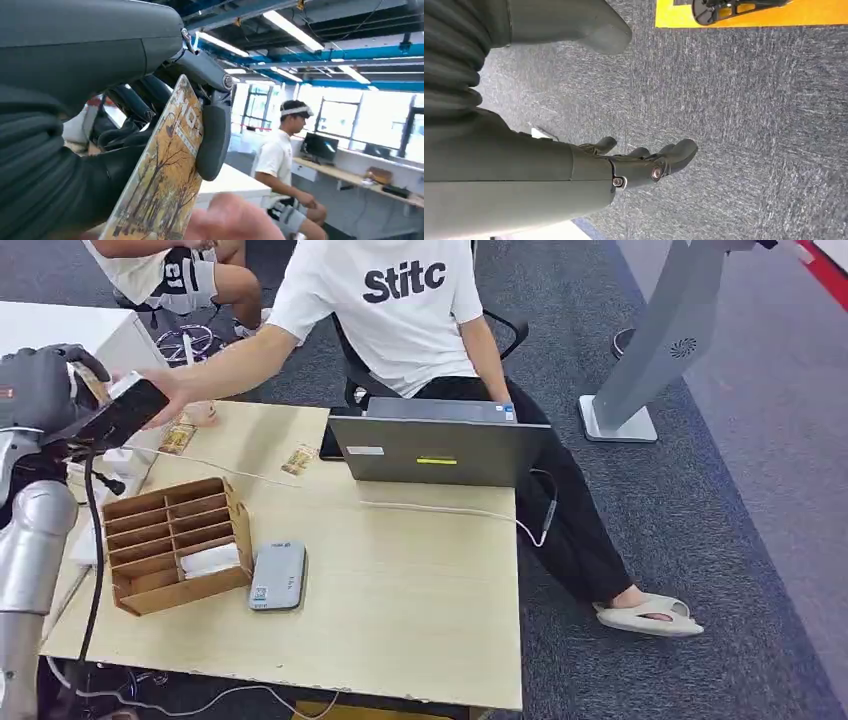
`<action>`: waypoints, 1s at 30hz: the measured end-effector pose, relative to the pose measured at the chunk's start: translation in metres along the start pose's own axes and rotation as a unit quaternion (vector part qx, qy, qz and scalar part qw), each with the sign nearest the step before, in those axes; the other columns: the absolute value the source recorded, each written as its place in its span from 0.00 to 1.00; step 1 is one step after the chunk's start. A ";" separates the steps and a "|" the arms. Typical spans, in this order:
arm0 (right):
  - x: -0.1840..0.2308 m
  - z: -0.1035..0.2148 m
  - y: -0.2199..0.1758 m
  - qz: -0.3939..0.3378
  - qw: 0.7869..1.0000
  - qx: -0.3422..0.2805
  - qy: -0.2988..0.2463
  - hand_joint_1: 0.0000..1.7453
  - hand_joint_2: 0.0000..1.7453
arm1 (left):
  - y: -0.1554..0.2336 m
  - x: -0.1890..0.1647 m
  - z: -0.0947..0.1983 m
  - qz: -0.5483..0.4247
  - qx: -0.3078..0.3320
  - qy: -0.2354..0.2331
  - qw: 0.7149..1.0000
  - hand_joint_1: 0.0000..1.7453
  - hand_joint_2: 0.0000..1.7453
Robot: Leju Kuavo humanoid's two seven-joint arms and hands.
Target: Pass the card to the sensor for recognition and then transmit it.
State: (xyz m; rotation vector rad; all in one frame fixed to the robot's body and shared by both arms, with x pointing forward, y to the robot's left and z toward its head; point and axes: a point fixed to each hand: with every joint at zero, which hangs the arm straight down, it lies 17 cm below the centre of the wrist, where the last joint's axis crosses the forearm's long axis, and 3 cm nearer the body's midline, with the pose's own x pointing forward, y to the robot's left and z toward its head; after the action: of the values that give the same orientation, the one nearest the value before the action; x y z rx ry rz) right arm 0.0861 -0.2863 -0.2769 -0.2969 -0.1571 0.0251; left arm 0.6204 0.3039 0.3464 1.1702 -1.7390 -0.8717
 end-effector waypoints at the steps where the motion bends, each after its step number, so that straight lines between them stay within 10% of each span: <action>1: 0.000 0.000 -0.002 0.000 1.000 -0.001 0.000 0.00 1.00 | -0.003 0.011 -0.001 0.029 -0.003 -0.007 1.000 1.00 1.00; 19: 0.009 -0.003 -0.010 -0.003 1.000 -0.008 -0.011 0.00 1.00 | 0.032 0.165 -0.009 0.281 0.023 -0.101 0.954 1.00 1.00; 30: 0.005 -0.003 -0.010 0.002 1.000 -0.009 -0.003 0.00 1.00 | 0.046 0.162 -0.011 0.232 0.066 -0.088 0.966 1.00 1.00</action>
State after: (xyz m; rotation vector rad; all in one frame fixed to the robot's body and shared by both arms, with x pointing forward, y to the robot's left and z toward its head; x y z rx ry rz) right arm 0.0918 -0.2963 -0.2760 -0.3142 -0.1634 0.0287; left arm 0.5804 0.1646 0.4338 0.7293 -2.1280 -0.5922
